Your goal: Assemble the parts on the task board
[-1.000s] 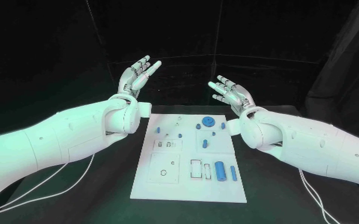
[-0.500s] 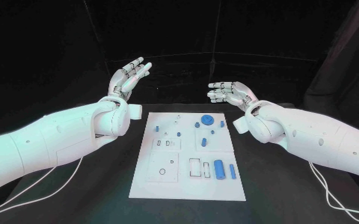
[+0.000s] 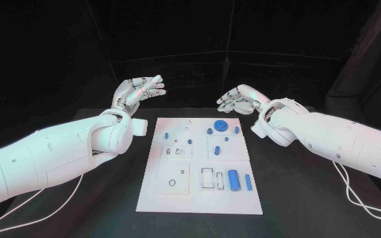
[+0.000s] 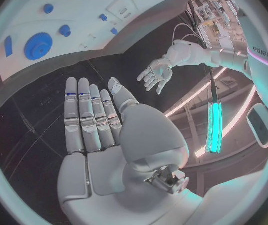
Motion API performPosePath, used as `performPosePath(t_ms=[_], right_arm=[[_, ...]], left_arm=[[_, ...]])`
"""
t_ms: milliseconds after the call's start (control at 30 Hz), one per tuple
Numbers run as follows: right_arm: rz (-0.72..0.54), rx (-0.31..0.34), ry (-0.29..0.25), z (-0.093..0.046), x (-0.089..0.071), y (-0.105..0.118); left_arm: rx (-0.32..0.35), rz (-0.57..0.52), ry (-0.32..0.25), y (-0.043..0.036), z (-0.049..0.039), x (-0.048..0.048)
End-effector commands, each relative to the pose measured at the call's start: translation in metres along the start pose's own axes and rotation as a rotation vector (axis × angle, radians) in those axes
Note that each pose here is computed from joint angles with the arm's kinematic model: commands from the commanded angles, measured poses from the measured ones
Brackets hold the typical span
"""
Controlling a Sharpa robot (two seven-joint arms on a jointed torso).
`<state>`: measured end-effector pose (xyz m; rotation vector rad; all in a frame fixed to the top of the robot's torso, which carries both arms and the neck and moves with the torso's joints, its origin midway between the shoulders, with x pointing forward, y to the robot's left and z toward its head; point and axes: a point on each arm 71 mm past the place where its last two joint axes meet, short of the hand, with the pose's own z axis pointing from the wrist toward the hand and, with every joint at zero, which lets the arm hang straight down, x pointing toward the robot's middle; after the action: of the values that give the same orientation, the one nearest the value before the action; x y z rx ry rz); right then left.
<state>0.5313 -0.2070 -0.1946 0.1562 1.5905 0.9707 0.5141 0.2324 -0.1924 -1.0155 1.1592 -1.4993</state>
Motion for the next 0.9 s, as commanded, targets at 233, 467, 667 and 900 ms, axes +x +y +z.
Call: performPosePath(t_ms=[233, 467, 667, 900], right_arm=[[-0.456, 0.0, 0.138, 0.01, 0.013, 0.01], [-0.587, -0.003, 0.19, 0.014, 0.02, 0.016], [-0.621, -0.008, 0.203, 0.016, 0.022, 0.02], [-0.641, -0.004, 0.217, 0.018, 0.022, 0.022]], left_arm=[[0.032, -0.053, 0.154, -0.0065, -0.0145, 0.0171], [0.02, -0.09, 0.202, -0.0092, -0.0248, 0.0278], [0.016, -0.106, 0.222, -0.0107, -0.0286, 0.0292], [0.011, -0.114, 0.231, -0.0119, -0.031, 0.0306]])
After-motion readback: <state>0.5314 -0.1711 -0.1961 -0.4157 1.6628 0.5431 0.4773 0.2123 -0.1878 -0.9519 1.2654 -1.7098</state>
